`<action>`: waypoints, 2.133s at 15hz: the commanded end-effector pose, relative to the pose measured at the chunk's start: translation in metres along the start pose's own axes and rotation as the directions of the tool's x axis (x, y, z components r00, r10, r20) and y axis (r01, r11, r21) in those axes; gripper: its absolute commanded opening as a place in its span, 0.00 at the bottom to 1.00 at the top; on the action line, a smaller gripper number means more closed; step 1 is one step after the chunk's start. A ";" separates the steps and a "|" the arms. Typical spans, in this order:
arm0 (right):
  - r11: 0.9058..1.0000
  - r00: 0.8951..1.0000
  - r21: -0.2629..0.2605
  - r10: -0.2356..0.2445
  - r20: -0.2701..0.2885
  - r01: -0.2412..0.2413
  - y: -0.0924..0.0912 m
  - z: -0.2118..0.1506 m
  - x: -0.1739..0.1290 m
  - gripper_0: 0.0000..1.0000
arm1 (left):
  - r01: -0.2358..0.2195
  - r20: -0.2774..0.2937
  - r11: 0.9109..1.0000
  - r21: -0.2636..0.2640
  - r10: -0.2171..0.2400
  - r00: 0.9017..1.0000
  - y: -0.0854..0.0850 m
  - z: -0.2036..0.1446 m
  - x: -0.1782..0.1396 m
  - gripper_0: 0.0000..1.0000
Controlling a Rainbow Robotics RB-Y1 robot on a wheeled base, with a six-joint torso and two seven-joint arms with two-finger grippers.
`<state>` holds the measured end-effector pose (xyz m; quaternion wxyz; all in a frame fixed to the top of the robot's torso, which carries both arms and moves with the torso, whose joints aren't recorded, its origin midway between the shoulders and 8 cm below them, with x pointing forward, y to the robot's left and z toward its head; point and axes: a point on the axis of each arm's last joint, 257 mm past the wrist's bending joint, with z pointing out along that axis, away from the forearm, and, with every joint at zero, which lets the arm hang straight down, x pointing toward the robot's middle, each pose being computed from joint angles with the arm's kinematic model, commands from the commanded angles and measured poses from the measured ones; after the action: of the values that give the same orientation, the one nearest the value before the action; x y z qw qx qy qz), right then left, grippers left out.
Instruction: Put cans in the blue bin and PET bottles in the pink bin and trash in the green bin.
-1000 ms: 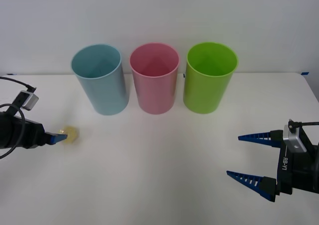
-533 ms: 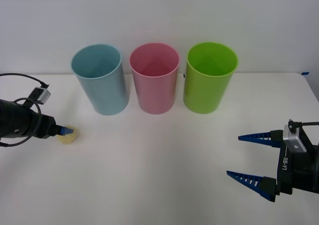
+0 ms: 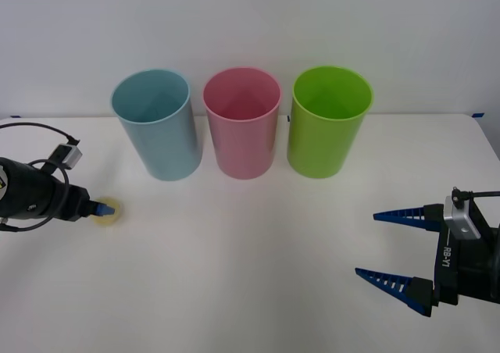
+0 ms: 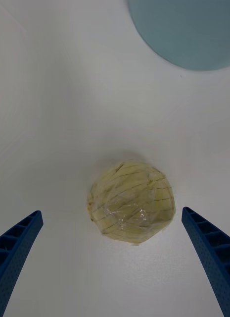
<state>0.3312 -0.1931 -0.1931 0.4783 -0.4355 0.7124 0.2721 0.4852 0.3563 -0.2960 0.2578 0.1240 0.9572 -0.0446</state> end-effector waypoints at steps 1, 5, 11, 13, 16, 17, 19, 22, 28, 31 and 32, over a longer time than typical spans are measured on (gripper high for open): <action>1.000 1.000 0.000 0.000 0.000 0.000 0.000 0.000 0.000 1.00 | 0.015 -0.010 1.000 0.014 -0.015 1.000 -0.006 0.007 0.003 0.95; 1.000 1.000 0.000 0.000 0.000 0.000 0.000 0.000 0.000 1.00 | 0.039 -0.026 0.999 0.016 -0.038 0.999 -0.007 0.020 -0.001 0.94; 1.000 1.000 0.000 0.000 0.000 0.000 0.000 0.000 0.000 1.00 | 0.018 -0.057 1.000 0.014 -0.017 0.998 -0.012 0.036 0.001 0.93; 1.000 1.000 0.000 0.000 0.000 0.000 0.000 0.000 0.000 1.00 | 0.025 -0.056 1.000 0.017 -0.024 0.998 -0.014 0.038 -0.001 0.92; 1.000 1.000 0.000 0.000 0.000 0.000 0.000 0.000 0.000 1.00 | 0.031 -0.052 0.999 0.015 -0.031 0.998 -0.015 0.047 -0.009 0.92; 1.000 1.000 0.000 0.000 0.000 0.000 0.000 0.000 0.000 1.00 | 0.035 -0.054 0.999 0.013 -0.034 0.998 -0.014 0.050 -0.011 0.91; 1.000 1.000 0.000 0.000 0.000 0.000 0.000 0.000 0.000 1.00 | 0.033 -0.059 0.999 0.012 -0.032 0.998 -0.013 0.051 -0.011 0.89; 1.000 1.000 0.000 0.000 0.000 0.000 0.000 0.000 0.000 1.00 | 0.027 -0.067 1.000 0.011 -0.026 0.997 -0.013 0.051 -0.009 0.80; 1.000 1.000 0.000 0.000 0.000 0.000 0.000 0.000 0.000 1.00 | 0.024 -0.069 1.000 0.003 -0.023 0.997 -0.009 0.051 -0.007 0.00; 1.000 1.000 0.000 0.000 0.000 0.000 0.000 0.000 0.000 1.00 | -0.023 -0.070 1.000 0.010 0.023 0.997 -0.009 0.052 -0.005 0.00; 1.000 1.000 0.000 0.000 0.000 0.000 0.000 0.000 0.000 1.00 | -0.036 -0.071 0.999 0.016 0.037 0.997 -0.010 0.052 -0.004 0.00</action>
<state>0.3312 -0.1931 -0.1931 0.4783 -0.4355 0.7124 0.2721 0.5119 0.3388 -0.3383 0.2237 0.1399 0.9637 -0.0418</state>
